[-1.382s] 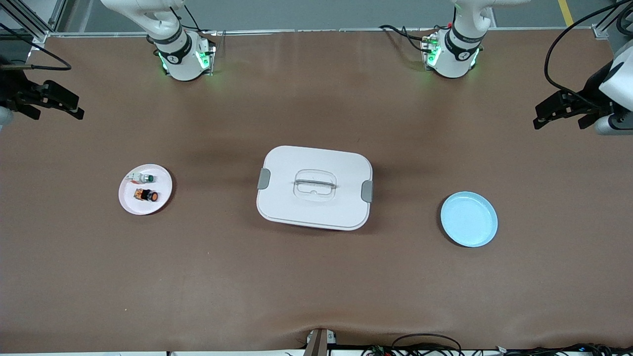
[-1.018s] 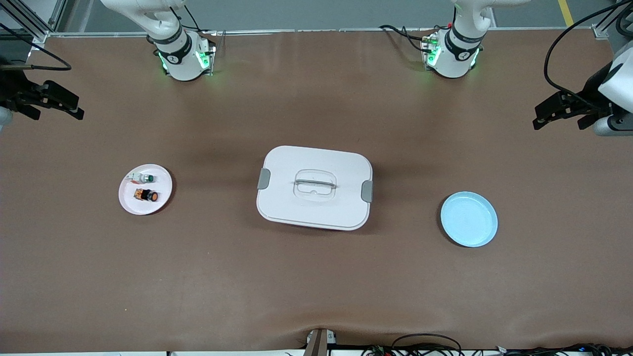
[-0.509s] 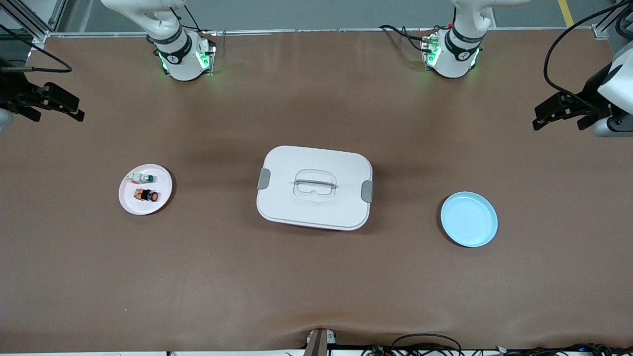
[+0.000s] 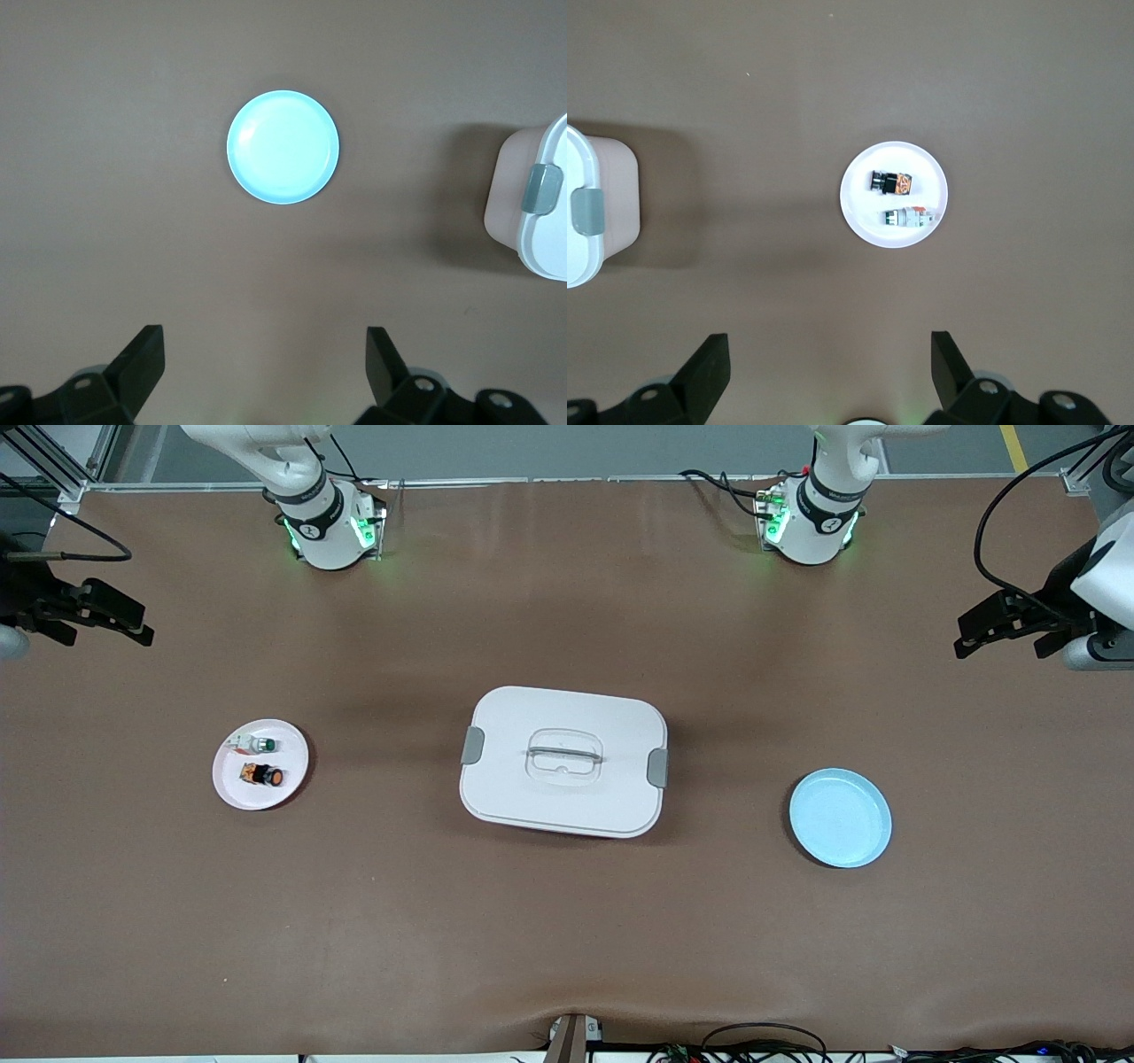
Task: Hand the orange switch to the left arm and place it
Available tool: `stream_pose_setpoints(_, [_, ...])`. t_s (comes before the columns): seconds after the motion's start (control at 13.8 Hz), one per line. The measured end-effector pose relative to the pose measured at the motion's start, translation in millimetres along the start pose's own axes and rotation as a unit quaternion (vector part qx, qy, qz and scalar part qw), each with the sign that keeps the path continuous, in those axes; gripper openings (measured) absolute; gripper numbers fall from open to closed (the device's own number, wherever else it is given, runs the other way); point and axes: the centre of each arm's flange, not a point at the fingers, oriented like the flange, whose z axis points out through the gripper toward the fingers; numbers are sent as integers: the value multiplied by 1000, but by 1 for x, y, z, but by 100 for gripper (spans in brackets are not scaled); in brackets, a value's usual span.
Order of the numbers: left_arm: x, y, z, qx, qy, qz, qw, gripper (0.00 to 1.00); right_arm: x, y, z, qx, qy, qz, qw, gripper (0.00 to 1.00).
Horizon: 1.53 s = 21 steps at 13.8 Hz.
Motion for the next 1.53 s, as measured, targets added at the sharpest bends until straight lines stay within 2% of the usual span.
stream_pose_setpoints(0.44, [0,0,0,0,0,0,1000,100,18,10,44,-3,-66,27,997,100])
stream_pose_setpoints(0.95, [0,0,0,0,0,0,1000,100,27,11,60,-5,-81,28,996,100])
stream_pose_setpoints(1.31, [0,0,0,0,1,0,1000,100,62,20,119,-8,-121,37,992,100])
stream_pose_setpoints(1.53, [0,0,-1,0,1,0,1000,100,74,26,134,-7,-117,42,992,100])
